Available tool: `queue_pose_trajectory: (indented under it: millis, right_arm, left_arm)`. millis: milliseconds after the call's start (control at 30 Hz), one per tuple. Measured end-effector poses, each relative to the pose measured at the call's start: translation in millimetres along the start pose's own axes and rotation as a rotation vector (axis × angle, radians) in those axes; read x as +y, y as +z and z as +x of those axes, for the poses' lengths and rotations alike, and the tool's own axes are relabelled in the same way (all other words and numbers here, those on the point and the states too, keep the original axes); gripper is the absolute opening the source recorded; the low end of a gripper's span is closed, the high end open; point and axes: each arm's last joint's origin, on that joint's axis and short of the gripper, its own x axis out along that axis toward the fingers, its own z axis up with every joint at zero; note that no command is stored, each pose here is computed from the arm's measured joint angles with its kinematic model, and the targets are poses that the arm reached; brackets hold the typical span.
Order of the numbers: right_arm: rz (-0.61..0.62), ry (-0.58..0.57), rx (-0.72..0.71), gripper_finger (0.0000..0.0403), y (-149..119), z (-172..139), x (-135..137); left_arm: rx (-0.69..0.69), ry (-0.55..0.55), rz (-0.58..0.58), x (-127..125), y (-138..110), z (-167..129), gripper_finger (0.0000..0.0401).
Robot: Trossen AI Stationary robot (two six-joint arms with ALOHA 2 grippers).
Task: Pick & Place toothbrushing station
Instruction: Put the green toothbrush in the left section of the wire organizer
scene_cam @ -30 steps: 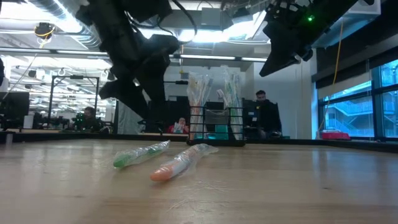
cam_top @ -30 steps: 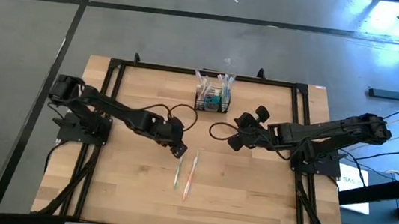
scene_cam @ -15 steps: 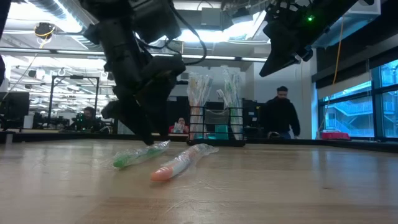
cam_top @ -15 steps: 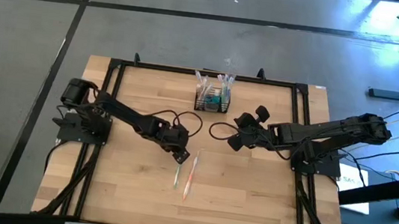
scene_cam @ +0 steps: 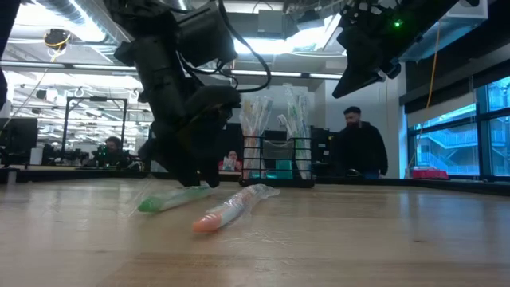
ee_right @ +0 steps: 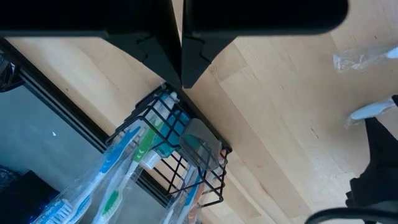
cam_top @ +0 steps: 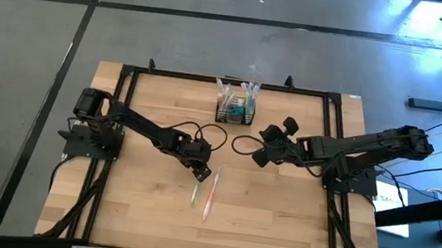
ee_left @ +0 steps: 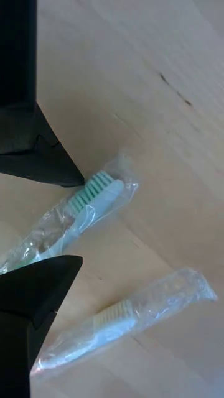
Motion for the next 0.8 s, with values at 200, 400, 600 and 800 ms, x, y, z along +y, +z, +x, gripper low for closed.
queue_pose_trajectory:
  millis: [200,400,600,800]
  right_arm:
    - [0.000,-0.001,0.000,0.0009,0.0,0.0,0.0]
    - [0.000,-0.001,0.000,0.0009,0.0,0.0,0.0]
    - [0.001,0.000,0.000,0.0009,0.0,0.0,0.0]
    - [0.003,-0.001,0.000,0.0009,0.0,0.0,0.0]
  left_arm:
    - [0.008,0.014,0.058,2.2,0.8,0.9,0.0151]
    - [-0.006,0.037,0.135,3.6,0.9,1.5,0.0078]
    - [-0.011,0.042,0.207,3.9,1.4,1.7,0.0017]
    - [-0.011,0.028,0.235,3.7,2.5,-2.4,0.0011]
